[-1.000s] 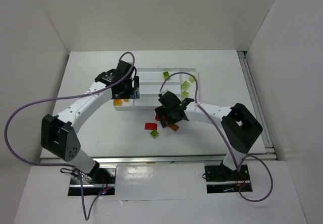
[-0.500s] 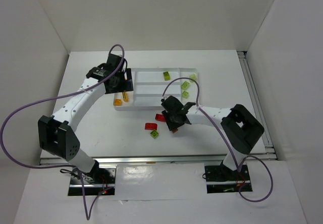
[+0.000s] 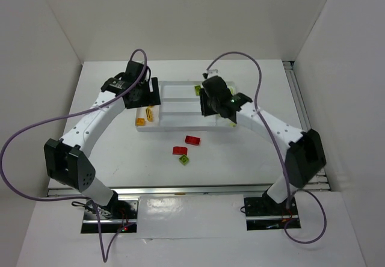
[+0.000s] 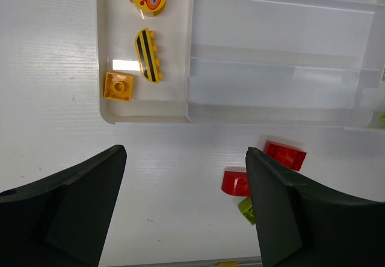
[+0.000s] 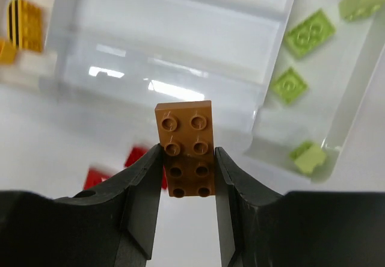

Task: Sort the legos into containers by color

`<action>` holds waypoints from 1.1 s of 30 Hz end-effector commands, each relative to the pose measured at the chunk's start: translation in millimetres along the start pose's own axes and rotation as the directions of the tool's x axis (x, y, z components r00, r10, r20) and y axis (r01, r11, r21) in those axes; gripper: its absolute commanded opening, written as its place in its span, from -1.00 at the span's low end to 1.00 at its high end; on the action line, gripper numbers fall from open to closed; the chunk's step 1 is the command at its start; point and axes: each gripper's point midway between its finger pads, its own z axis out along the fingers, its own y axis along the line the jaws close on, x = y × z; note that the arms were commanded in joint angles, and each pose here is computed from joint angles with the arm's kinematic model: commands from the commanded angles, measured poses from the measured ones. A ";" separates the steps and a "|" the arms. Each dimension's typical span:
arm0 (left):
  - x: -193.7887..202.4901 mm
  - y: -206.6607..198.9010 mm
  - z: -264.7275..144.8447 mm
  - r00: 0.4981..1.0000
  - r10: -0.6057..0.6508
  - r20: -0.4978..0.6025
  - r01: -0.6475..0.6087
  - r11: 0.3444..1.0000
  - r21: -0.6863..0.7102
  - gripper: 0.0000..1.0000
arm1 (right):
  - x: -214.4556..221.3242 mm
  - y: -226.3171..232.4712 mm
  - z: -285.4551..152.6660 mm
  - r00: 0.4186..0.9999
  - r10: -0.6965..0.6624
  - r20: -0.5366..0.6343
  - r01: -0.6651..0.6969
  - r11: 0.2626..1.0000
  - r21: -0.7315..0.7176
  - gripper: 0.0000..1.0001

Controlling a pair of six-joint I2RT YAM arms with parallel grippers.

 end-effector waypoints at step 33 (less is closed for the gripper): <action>-8.2 9.8 -17.1 0.998 -0.017 0.068 0.016 1.000 0.016 0.86 | -11.3 21.8 56.2 1.000 0.016 -0.005 -0.016 1.000 -0.014 -0.03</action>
